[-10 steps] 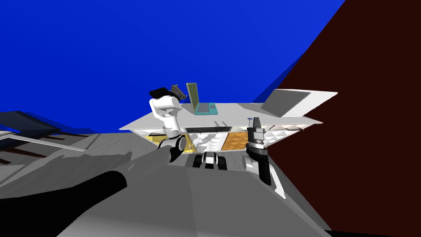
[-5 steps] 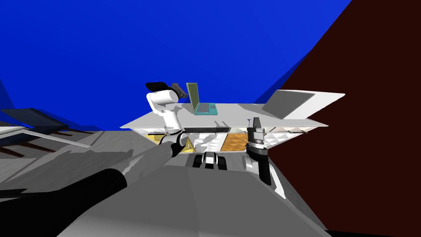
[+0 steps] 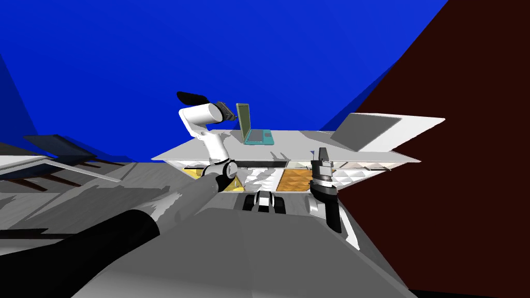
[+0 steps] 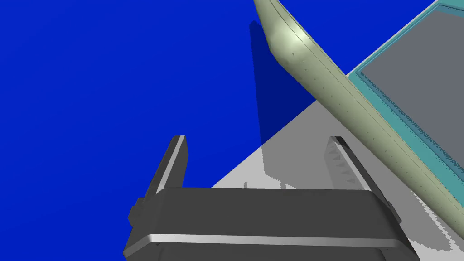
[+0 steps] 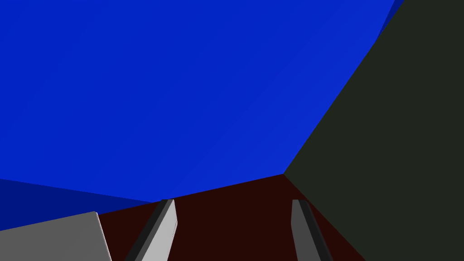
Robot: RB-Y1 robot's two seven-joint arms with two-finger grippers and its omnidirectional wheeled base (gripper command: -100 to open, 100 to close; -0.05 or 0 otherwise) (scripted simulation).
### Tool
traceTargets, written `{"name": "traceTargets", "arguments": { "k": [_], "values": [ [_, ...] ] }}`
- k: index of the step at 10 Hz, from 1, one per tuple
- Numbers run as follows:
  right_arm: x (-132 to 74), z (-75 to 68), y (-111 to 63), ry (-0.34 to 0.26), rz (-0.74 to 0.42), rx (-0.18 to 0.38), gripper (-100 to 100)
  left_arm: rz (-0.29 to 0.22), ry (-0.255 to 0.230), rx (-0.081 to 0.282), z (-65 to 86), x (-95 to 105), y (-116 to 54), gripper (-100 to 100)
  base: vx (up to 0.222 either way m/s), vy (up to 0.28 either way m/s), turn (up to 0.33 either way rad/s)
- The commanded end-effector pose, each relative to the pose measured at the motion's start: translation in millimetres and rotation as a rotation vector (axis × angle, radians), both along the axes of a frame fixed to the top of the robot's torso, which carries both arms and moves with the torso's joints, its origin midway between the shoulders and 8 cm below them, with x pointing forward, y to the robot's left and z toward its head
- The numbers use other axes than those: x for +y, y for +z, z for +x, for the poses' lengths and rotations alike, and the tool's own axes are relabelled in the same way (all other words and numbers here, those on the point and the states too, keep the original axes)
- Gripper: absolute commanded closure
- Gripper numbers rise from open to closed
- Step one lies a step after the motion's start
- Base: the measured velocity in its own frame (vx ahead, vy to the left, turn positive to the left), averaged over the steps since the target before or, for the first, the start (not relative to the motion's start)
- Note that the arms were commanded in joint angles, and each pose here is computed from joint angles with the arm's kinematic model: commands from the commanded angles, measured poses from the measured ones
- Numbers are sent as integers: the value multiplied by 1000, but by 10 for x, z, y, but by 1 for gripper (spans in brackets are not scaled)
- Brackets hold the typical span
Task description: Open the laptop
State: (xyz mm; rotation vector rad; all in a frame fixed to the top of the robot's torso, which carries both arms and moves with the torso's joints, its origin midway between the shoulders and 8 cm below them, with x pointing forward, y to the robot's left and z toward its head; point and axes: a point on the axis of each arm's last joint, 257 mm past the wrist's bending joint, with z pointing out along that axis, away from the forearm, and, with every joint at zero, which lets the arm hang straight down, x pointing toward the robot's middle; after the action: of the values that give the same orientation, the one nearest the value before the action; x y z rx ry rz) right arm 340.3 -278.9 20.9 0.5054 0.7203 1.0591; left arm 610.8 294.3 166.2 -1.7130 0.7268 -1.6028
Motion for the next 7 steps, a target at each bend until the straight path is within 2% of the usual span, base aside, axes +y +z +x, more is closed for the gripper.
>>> {"name": "traceTargets", "arguments": {
  "k": [1, 3, 4, 6, 7],
  "values": [
    [0, 0, 0, 0, 0, 0, 0, -35, -17, 29, -2, -54, 62, -100, 16, -55, 47],
    [0, 0, 0, 0, 0, 0, 0, -55, -25, 42, -13, -81, 111, -100, 23, -59, 43],
    [0, 0, 0, 0, 0, 0, 0, -48, -22, 36, -13, -61, 98, -100, 4, -25, 10],
    [0, 0, -1, 0, 0, 0, 0, -49, -19, 39, -22, -52, 113, -100, 94, 7, -19],
    [0, 0, 0, 0, 0, 0, 0, -49, -19, 39, -23, -52, 116, 100, 9, 0, 2]
  ]
}}
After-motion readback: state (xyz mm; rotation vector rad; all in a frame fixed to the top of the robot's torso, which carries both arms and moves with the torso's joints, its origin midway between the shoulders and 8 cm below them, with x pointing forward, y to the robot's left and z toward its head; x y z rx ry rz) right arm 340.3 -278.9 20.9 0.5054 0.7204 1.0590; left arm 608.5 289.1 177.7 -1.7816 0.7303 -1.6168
